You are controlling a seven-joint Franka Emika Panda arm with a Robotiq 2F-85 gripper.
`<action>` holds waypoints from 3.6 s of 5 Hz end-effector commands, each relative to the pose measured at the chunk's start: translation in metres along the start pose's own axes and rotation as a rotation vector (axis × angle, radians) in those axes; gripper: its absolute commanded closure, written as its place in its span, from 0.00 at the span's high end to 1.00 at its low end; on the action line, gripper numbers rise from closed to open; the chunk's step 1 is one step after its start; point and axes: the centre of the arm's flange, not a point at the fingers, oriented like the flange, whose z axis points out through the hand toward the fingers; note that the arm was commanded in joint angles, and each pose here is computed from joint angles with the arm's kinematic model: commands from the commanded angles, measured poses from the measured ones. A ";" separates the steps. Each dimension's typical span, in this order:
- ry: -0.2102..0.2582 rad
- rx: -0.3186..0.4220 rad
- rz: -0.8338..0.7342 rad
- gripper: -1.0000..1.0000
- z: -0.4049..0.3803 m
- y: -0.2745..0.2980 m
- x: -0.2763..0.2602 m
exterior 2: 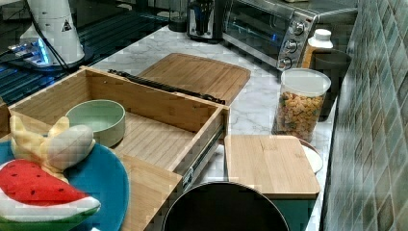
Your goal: Close the drawer.
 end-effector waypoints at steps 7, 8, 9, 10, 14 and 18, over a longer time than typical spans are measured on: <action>0.013 -0.092 -0.221 0.00 0.124 0.004 0.025; 0.017 -0.095 -0.222 0.00 0.125 0.021 0.026; 0.018 -0.100 -0.217 0.00 0.123 0.040 0.027; 0.022 -0.080 -0.219 0.00 0.124 0.065 0.028; 0.008 -0.053 -0.187 0.00 0.121 0.199 0.030; 0.095 -0.107 -0.091 0.00 0.119 0.366 0.028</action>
